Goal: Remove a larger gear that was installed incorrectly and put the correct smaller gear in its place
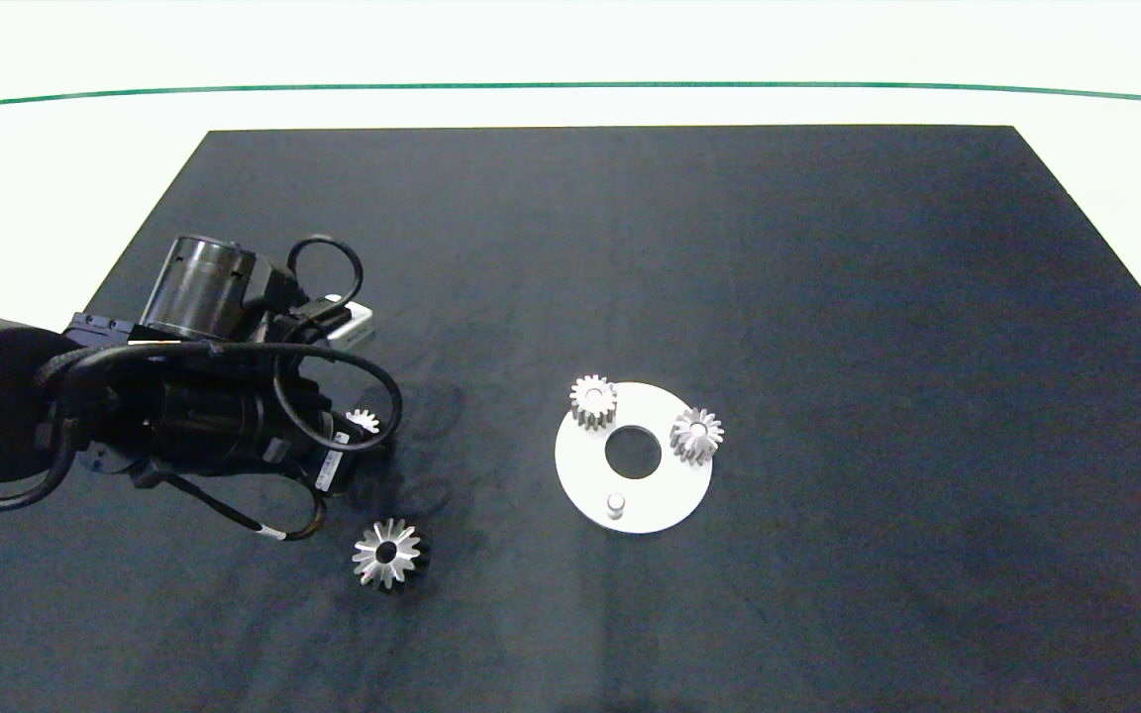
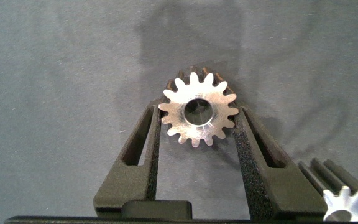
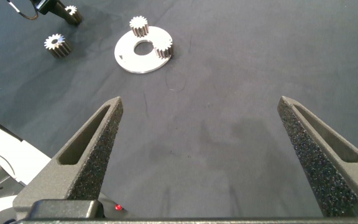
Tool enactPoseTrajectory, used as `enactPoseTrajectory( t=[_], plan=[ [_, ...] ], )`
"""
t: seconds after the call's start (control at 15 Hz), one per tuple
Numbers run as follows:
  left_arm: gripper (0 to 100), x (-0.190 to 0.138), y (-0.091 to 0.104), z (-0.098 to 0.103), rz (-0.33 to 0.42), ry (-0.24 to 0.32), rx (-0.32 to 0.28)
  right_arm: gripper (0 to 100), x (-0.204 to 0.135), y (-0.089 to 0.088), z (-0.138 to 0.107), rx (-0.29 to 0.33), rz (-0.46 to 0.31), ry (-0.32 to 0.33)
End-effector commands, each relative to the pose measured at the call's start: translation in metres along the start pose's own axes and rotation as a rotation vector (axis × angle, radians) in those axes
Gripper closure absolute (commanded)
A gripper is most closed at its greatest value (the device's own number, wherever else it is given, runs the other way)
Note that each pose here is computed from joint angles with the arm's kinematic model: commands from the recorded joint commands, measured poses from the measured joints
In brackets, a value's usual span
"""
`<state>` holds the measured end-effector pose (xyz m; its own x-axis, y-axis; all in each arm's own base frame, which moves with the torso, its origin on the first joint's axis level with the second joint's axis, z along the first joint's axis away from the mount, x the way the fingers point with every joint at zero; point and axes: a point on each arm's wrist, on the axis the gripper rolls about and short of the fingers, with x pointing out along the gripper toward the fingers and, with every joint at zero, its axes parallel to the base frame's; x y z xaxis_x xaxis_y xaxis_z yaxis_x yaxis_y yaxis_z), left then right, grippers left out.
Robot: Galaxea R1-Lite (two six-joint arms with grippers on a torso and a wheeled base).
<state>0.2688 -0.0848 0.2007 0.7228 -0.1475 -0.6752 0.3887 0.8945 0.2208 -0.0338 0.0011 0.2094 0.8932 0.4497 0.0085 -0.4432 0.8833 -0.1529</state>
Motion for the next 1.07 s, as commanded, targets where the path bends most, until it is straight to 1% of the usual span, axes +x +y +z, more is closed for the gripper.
enactPoseTrajectory(
  t=[0.07,0.13,0.33,0.4,0.53,0.67,0.73,0.87,0.93,1.07],
  plan=[
    [84,-0.007,-0.001,0.004,0.000,-0.029,-0.005,0,0.000,0.000,0.000,-0.001,0.003,0.001],
    [84,-0.012,-0.004,0.006,-0.005,-0.045,-0.001,0,0.000,0.000,0.000,-0.001,0.002,0.001],
    [84,-0.033,-0.009,0.005,-0.026,-0.042,0.014,0,0.000,0.000,0.000,-0.001,0.002,0.001],
    [84,-0.042,-0.012,0.005,-0.038,-0.050,0.014,0,0.000,0.000,0.000,-0.001,0.002,0.001],
    [84,-0.062,-0.023,0.002,-0.071,-0.074,0.012,0,-0.001,0.000,0.000,-0.002,0.000,-0.002],
    [84,-0.079,-0.036,0.000,-0.108,-0.101,0.028,0,-0.001,0.000,0.000,-0.003,-0.001,-0.006],
    [84,-0.087,-0.046,-0.003,-0.107,-0.120,0.042,0,-0.001,0.000,-0.001,-0.001,-0.002,-0.004],
    [84,-0.097,-0.064,-0.005,-0.067,-0.140,0.073,0,-0.001,0.001,-0.001,0.004,-0.003,0.000],
    [84,-0.103,-0.073,-0.006,-0.070,-0.154,0.085,0,-0.002,0.001,-0.001,0.002,-0.003,0.000],
    [84,-0.106,-0.090,-0.008,-0.045,-0.161,0.130,0,-0.003,0.001,-0.001,0.000,-0.013,-0.004]
  ],
)
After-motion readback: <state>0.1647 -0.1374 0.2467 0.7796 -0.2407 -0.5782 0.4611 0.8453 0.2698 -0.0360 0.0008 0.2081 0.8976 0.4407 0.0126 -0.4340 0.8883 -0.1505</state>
